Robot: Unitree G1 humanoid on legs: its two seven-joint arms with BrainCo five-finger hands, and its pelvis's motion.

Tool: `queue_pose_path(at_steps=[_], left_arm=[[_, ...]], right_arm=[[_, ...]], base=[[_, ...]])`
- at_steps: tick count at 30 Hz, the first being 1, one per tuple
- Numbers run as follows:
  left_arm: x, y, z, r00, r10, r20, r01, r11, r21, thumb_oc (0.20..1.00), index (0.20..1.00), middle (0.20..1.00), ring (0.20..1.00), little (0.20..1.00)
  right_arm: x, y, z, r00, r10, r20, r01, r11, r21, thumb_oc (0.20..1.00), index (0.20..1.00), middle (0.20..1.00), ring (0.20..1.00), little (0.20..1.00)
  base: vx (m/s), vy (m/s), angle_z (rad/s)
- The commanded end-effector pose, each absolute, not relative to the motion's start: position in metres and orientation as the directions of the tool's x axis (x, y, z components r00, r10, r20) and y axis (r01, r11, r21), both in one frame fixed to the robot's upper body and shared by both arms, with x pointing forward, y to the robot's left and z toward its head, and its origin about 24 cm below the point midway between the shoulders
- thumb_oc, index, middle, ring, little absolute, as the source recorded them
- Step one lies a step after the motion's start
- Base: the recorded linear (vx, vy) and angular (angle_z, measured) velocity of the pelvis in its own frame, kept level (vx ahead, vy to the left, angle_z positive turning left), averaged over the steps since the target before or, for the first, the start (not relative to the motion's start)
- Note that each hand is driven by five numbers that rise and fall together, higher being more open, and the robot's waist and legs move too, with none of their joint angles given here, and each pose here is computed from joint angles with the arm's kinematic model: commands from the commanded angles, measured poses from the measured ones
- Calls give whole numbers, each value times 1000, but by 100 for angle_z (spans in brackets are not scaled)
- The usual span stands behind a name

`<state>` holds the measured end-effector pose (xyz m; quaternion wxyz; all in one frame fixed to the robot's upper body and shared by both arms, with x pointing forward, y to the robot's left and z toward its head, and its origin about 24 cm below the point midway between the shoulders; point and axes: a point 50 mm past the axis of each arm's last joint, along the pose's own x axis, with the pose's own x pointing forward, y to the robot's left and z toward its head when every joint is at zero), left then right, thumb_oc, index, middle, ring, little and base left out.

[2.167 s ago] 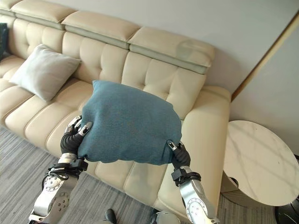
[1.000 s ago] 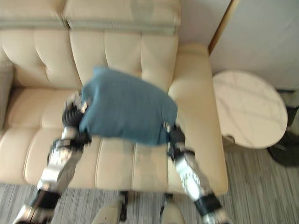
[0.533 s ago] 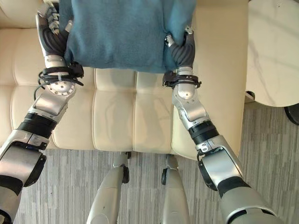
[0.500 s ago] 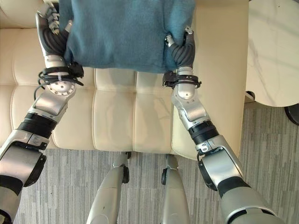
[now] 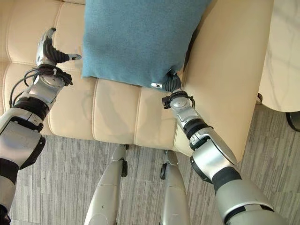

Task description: Pick up all the scattered cushions and arrange them neatly on the sofa.

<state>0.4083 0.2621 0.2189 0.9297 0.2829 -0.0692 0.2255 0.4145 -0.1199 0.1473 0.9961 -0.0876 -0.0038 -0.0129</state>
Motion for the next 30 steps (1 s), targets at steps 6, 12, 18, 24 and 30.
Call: queue_pose_path(at_steps=[6,12,18,24,30], left_arm=[[294,265,-21,857,359,-369,-382,924,12,1000,1000,1000,1000,1000],[221,232,-84,795,226,-564,-269,963,6,1000,1000,1000,1000,1000],[205,220,-79,835,143,-532,-189,981,-33,1000,1000,1000,1000,1000],[211,224,-65,867,137,-479,-129,990,51,1000,1000,1000,1000,1000],[196,229,-72,842,176,-509,-184,982,35,1000,1000,1000,1000,1000]], right_arm=[[324,-133,-9,938,-17,-347,140,933,332,1000,1000,1000,1000,1000],[246,-164,-74,848,-33,-528,209,938,276,1000,1000,1000,1000,1000],[219,-175,-85,827,-57,-559,228,943,242,1000,1000,1000,1000,1000],[226,-186,-74,854,-103,-510,177,979,99,1000,1000,1000,1000,1000],[216,-181,-79,844,-68,-533,138,986,93,1000,1000,1000,1000,1000]], base=[[145,180,-17],[93,125,-7],[-15,76,-23],[-144,11,-61],[-149,-146,-34]])
